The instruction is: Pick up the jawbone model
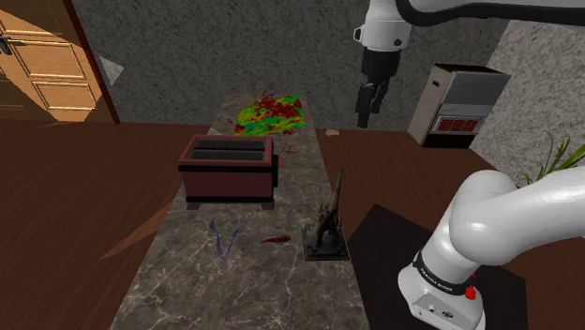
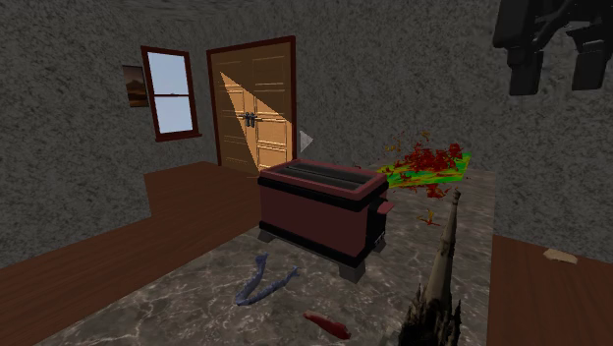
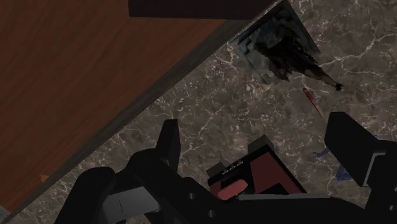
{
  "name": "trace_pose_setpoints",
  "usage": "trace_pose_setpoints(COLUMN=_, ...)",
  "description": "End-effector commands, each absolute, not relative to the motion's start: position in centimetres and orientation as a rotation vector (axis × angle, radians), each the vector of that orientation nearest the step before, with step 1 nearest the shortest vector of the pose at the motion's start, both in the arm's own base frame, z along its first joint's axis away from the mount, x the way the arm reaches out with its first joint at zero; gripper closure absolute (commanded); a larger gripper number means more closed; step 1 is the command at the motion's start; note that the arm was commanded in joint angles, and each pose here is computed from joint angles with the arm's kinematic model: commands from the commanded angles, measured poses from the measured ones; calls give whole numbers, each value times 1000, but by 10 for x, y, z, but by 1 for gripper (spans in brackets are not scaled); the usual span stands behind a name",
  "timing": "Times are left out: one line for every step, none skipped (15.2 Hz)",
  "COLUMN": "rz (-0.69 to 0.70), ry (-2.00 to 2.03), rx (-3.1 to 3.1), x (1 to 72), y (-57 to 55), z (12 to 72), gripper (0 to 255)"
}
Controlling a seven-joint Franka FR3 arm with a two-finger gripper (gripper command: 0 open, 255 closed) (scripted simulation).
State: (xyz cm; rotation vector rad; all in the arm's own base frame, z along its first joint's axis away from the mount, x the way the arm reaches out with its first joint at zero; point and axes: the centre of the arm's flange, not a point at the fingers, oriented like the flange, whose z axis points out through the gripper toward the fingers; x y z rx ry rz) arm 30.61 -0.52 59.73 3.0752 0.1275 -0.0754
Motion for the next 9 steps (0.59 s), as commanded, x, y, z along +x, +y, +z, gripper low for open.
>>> trace_pose_setpoints(rz=-75, ry=127, rx=3075, x=306, y=-5, z=597, gripper=0)
trace_pose_setpoints(rz=-73, ry=111, rx=3074, x=311, y=4, z=589, gripper=0)
trace_pose_setpoints(rz=-70, ry=95, rx=3072, x=315, y=14, z=581, gripper=0)
trace_pose_setpoints(rz=-68, ry=79, rx=3070, x=320, y=23, z=573, gripper=0)
trace_pose_setpoints(rz=-65, ry=63, rx=3068, x=325, y=33, z=565, gripper=0)
trace_pose_setpoints(rz=-63, ry=47, rx=3066, x=330, y=42, z=556, gripper=0)
trace_pose_setpoints(rz=-60, ry=31, rx=3064, x=335, y=51, z=548, gripper=0)
trace_pose_setpoints(rz=-58, ry=15, rx=3062, x=340, y=60, z=540, gripper=0)
trace_pose_setpoints(rz=-55, ry=-1, rx=3060, x=345, y=69, z=532, gripper=0)
